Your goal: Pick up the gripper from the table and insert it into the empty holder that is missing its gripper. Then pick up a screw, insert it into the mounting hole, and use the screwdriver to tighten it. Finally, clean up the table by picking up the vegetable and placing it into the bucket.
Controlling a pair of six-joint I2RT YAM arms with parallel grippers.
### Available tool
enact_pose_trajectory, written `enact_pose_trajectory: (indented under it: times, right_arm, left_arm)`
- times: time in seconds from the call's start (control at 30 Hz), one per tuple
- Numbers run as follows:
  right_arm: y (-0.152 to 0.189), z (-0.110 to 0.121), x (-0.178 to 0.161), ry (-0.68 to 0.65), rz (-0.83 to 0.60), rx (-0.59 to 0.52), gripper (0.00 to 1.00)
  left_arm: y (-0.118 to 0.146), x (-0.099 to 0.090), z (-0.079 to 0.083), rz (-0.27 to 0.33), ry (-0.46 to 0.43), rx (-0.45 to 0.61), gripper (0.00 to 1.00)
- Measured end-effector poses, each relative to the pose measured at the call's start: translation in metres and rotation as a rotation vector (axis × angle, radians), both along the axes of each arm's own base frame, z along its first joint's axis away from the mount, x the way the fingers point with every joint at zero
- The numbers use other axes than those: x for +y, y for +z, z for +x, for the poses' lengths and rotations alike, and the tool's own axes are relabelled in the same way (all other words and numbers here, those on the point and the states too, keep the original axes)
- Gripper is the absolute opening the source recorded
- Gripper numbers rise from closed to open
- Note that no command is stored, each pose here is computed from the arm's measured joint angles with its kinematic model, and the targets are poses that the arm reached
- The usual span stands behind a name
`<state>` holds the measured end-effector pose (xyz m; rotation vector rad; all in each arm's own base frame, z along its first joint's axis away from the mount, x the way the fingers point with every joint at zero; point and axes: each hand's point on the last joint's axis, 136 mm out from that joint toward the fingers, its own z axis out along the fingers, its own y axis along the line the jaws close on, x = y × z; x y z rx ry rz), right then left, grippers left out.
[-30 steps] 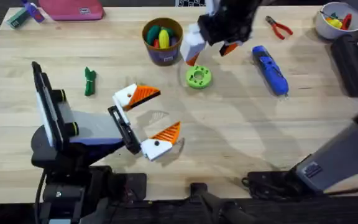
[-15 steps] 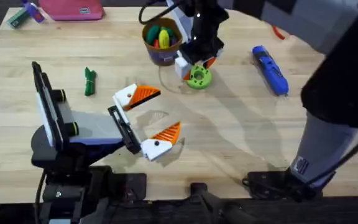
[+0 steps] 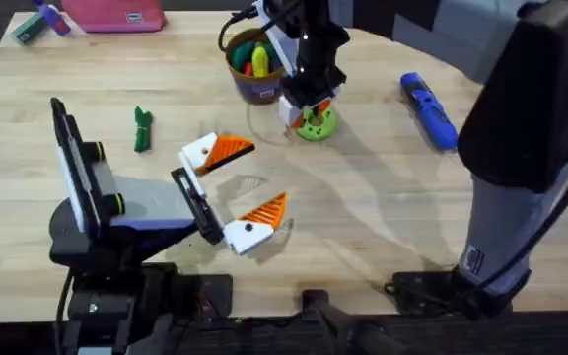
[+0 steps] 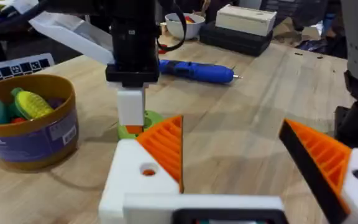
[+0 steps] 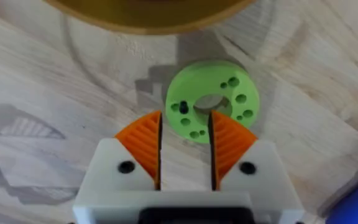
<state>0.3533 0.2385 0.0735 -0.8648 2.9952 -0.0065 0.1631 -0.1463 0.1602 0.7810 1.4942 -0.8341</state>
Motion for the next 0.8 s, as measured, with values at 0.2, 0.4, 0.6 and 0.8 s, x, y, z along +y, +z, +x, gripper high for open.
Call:
enact_pose_trajectory:
  times: [0.2,0.4,0.6,0.8]
  right_arm:
    - [0.0,0.005,0.004,0.001,0.014,-0.021,0.379]
    - [-0.004,0.006,0.004,0.001,0.011,-0.016,0.324]
    - [-0.007,0.005,0.005,0.003,0.007,-0.01,0.29]
    - [-0.012,0.004,0.005,0.004,0.0,-0.001,0.234]
  left_arm:
    - [0.0,0.0,0.0,0.0,0.0,0.0,0.985]
    - [0.0,0.0,0.0,0.0,0.0,0.0,0.985]
    - [0.0,0.0,0.0,0.0,0.0,0.0,0.985]
    - [0.0,0.0,0.0,0.0,0.0,0.0,0.985]
